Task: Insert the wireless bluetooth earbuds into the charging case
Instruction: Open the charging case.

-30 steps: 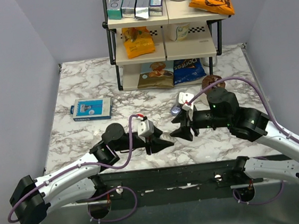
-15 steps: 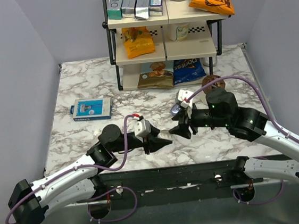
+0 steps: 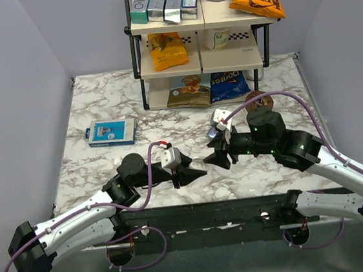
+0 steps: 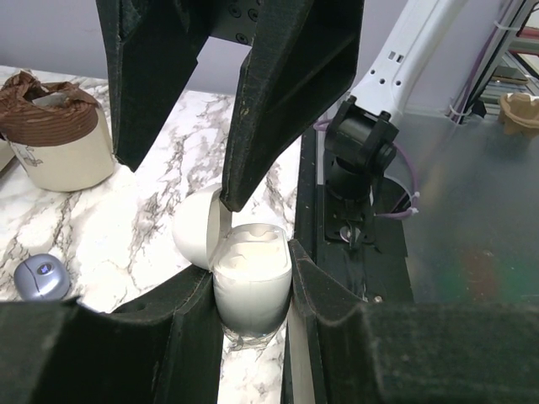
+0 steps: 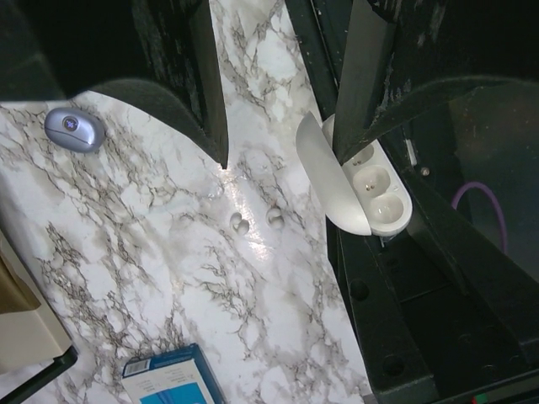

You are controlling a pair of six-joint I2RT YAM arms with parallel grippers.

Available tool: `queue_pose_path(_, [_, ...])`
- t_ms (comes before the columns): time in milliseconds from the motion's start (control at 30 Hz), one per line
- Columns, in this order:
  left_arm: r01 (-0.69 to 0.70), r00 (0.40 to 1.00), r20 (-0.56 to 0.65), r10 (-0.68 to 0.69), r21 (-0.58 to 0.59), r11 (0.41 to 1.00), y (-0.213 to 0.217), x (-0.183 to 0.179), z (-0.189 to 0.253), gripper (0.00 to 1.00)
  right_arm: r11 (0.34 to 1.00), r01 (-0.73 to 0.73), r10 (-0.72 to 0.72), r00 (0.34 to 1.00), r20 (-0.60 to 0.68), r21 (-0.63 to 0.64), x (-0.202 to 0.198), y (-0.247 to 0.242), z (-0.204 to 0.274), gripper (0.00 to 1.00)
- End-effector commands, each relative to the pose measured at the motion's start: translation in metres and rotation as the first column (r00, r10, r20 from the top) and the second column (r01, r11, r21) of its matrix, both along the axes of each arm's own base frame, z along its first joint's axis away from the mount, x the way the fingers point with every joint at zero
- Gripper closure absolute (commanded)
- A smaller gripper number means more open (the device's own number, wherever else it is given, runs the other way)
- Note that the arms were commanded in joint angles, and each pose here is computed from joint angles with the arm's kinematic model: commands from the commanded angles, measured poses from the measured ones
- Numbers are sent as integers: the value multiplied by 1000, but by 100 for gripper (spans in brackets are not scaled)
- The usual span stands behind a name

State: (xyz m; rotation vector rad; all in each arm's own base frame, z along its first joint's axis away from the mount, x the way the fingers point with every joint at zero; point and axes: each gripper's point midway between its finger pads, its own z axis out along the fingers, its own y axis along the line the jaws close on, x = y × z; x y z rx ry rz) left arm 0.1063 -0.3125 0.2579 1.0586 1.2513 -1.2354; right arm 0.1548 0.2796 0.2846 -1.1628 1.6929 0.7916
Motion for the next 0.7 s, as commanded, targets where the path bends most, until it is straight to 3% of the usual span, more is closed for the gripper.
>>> queue_pose_path(0, [-66,997,34,66,-8,998,4,7,6,100,996,-74,73,997,22,49,-14,-1,24,39])
queue_pose_path(133, [-216,976,40,216,-2,976,14,31,6,100,991,-80,77,997,29,104,-27,-13,40,39])
queue_pose_path(300, [-409,912,31,409,-11,913,42,58,7,100,989,102,-106,994,33,110,-7,-31,16,36])
queue_pose_path(367, [-489,872,5,490,-34,871,57,66,10,100,965,202,-205,979,-1,166,6,-33,13,36])
queue_pose_path(433, [-523,852,-10,523,-37,852,65,69,6,100,949,277,-265,959,-97,148,13,-28,-21,36])
queue_pose_path(567, [-622,782,-75,618,-33,783,88,77,0,100,921,358,-318,918,-236,152,29,-3,-68,51])
queue_pose_path(667, [-671,738,-103,667,-11,741,100,81,-7,100,952,299,-264,915,-304,73,27,20,-109,52])
